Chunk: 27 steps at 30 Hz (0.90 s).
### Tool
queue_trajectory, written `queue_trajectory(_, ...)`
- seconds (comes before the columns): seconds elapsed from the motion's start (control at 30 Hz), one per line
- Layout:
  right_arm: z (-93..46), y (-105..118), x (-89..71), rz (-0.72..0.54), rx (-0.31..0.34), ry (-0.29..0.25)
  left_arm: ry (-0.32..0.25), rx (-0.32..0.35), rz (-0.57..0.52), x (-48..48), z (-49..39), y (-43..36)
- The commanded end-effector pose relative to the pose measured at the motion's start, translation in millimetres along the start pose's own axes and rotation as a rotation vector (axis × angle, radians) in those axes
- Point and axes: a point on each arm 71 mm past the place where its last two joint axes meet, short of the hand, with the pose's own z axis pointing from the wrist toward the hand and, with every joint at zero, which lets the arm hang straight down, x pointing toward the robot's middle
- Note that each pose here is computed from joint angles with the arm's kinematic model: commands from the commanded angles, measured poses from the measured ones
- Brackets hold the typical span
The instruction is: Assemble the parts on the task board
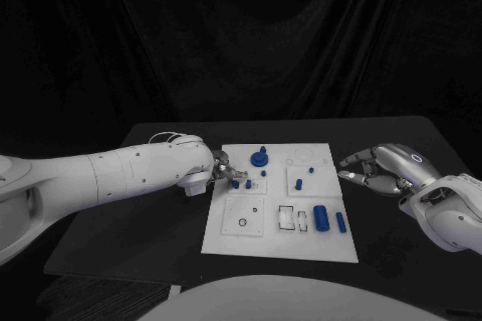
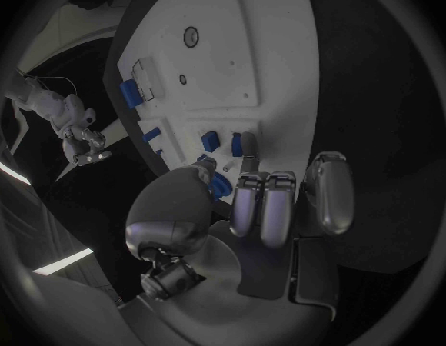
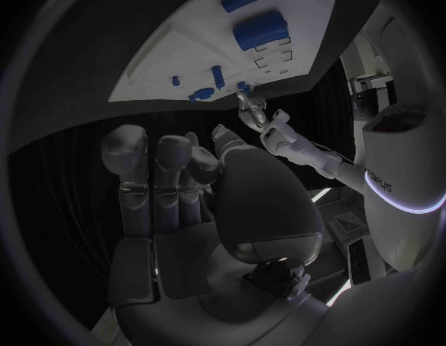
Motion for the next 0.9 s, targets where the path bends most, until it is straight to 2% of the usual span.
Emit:
queue_trajectory(0.03,-0.5,-1.1,1.6,0.0,0.017,0.009,-0.008,0.02,-0.006,3.1,1.4,2.1)
queue_trajectory(0.43,-0.9,-1.8,1.7,-0.001,0.02,0.008,-0.056,0.1,-0.033,2.9,-3.2,-3.8)
queue_trajectory(0.9,-0.7,-2.5,1.8,-0.002,0.022,0.007,-0.078,0.108,-0.045,1.1,-5.9,0.0)
